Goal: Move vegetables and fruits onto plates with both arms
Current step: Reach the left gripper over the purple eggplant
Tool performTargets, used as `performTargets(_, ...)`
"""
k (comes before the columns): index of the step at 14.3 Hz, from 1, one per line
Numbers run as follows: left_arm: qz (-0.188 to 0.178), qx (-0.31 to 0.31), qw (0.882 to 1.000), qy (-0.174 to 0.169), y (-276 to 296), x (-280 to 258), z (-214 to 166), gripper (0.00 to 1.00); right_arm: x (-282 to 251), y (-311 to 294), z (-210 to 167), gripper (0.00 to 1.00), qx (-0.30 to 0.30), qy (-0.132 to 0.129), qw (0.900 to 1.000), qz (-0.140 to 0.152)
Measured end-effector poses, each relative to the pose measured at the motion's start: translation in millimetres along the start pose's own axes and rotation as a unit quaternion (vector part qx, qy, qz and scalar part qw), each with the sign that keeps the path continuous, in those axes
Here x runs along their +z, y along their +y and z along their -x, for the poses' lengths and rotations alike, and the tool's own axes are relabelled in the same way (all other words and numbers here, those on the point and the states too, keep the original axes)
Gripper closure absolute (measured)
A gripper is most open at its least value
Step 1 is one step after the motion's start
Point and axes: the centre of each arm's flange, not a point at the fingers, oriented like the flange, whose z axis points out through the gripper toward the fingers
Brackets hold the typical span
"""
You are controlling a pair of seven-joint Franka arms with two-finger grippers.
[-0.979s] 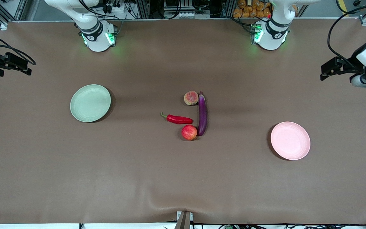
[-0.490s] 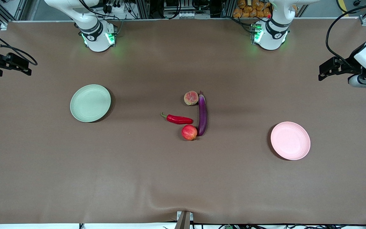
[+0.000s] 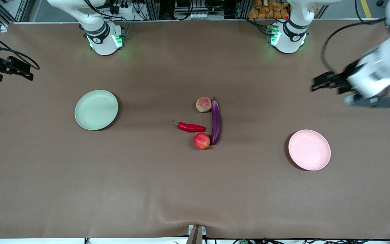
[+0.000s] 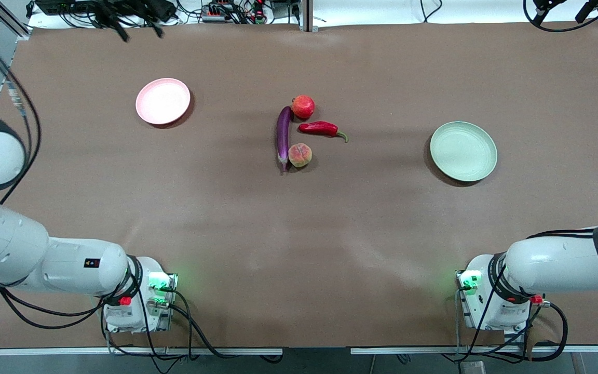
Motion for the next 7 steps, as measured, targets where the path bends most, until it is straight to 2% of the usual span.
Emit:
performTargets(4, -0.027, -0.009, 0.999, -0.029, 104, 78, -28, 0.00, 0, 0, 0, 0.00, 0.000, 0.000, 1.000, 0.000)
performTargets(7, -0.064, -0.023, 0.997, -0.020, 163, 128, -37, 0.00, 1, 1, 0, 0.00, 0.001, -0.001, 1.000, 0.000)
